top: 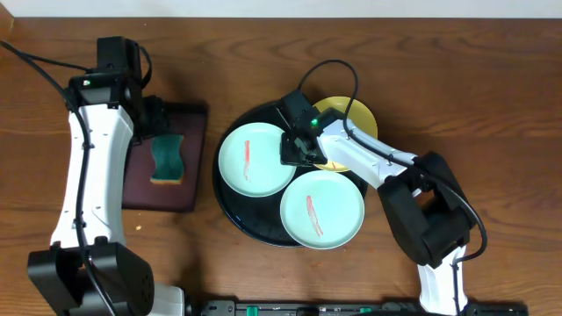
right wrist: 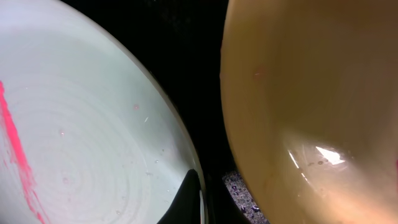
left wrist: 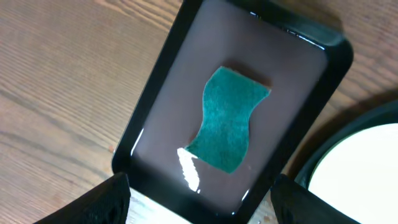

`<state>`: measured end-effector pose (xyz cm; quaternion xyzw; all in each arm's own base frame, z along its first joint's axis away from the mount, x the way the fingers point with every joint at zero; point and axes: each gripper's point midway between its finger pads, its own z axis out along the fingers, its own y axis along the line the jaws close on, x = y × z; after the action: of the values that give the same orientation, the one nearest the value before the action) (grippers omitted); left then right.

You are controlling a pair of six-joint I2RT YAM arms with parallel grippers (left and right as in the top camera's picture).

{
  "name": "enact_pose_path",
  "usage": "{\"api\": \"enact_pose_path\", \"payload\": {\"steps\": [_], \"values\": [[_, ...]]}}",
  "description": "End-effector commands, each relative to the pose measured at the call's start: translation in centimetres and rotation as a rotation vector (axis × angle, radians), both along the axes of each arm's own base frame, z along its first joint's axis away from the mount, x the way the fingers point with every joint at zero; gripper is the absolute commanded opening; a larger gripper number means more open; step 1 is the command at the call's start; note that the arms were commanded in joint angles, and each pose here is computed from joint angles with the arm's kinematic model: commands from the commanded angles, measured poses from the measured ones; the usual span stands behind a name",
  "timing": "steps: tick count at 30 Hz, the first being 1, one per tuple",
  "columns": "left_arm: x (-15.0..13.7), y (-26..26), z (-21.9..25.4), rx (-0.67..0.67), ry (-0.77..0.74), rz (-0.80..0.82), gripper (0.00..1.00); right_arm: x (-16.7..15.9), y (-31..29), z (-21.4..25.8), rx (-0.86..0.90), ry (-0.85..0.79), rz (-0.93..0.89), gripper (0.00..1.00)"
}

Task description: Clean dirty plates on tray and stack at the side

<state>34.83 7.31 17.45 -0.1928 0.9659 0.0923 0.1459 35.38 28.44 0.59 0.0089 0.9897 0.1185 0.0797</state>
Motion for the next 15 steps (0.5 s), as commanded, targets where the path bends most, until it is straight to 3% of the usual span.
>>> {"api": "enact_pose_path", "payload": {"steps": [1,7,15], "values": [[-0.6,0.4,-1.8,0.011,0.044,0.011,0.73,-0.7,0.7,-1.3,-0.015,0.017,0.038,0.01],[-0.9,0.8,-3.7,0.006,0.057,0.013,0.69,-0.7,0.7,-1.3,-0.018,0.013,0.056,0.01],[-1.0,-1.3,-6.3,-0.092,0.094,-0.142,0.69,-0.7,0.8,-1.3,-0.017,0.012,0.057,0.01]]}}
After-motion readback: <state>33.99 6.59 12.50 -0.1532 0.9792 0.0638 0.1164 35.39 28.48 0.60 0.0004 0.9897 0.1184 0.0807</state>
